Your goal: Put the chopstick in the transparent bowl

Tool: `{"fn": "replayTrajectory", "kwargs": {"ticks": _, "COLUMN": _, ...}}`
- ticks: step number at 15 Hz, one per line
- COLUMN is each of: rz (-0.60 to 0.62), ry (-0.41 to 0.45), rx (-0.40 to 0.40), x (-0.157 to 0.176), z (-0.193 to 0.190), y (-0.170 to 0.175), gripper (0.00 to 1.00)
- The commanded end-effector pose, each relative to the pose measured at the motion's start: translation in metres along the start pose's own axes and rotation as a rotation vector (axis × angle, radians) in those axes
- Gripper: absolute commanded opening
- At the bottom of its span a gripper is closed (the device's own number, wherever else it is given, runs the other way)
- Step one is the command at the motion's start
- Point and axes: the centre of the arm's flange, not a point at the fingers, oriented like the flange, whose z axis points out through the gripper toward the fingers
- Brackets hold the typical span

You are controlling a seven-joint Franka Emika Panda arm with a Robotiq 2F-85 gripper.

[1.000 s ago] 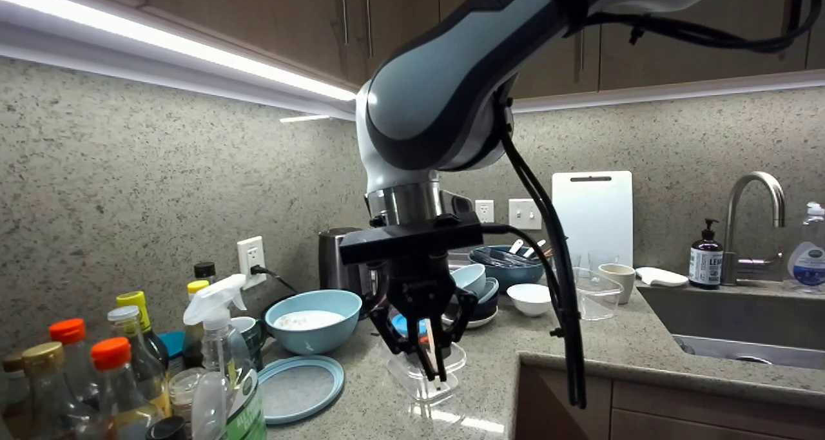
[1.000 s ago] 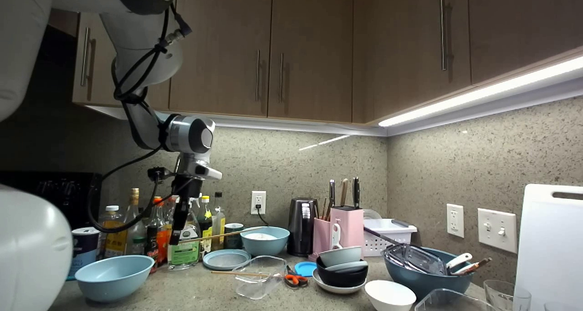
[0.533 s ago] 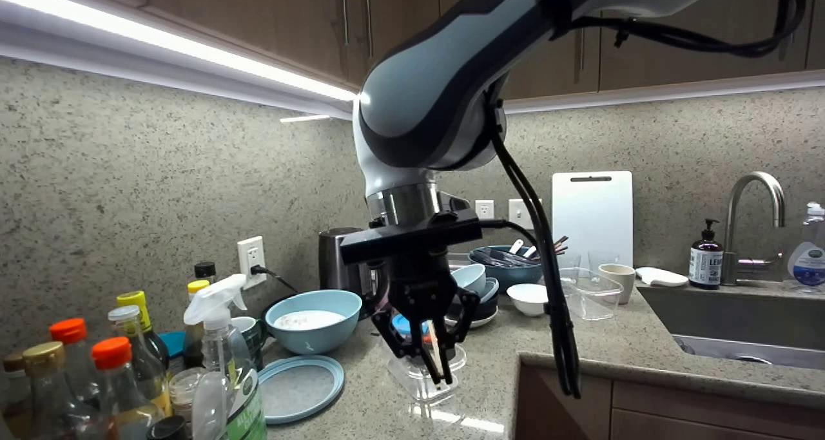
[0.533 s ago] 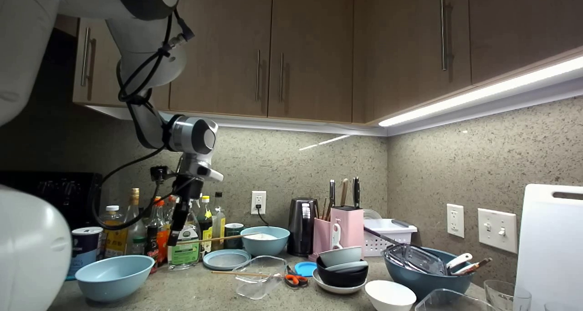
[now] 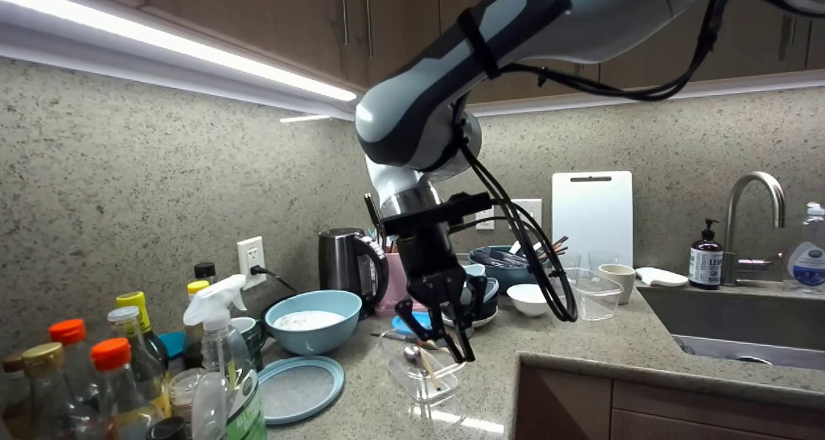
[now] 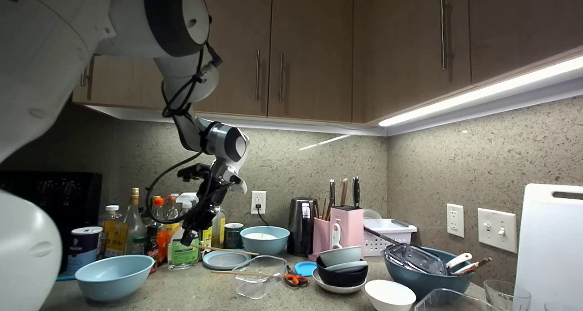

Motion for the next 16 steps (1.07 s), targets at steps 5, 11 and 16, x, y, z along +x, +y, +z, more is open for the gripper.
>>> {"fn": "replayTrajectory", "kwargs": {"ticks": 5, "rz": -0.061, "ry": -0.303, "rx": -0.073, "x": 0.045, "z": 0.006, "y": 0.0, "gripper": 0.09}}
{"fn": "replayTrajectory", "kwargs": {"ticks": 11, "rz": 0.004, "ry": -0.166, "rx": -0.055, "x": 0.083, "z": 0.004, "y": 0.002, "gripper": 0.09}}
{"fn": "replayTrajectory", "kwargs": {"ticks": 16, "rz": 0.027, "ry": -0.031, "rx": -0.097, "x": 0.105, "z": -0.003, "y": -0.004, "gripper": 0.36}}
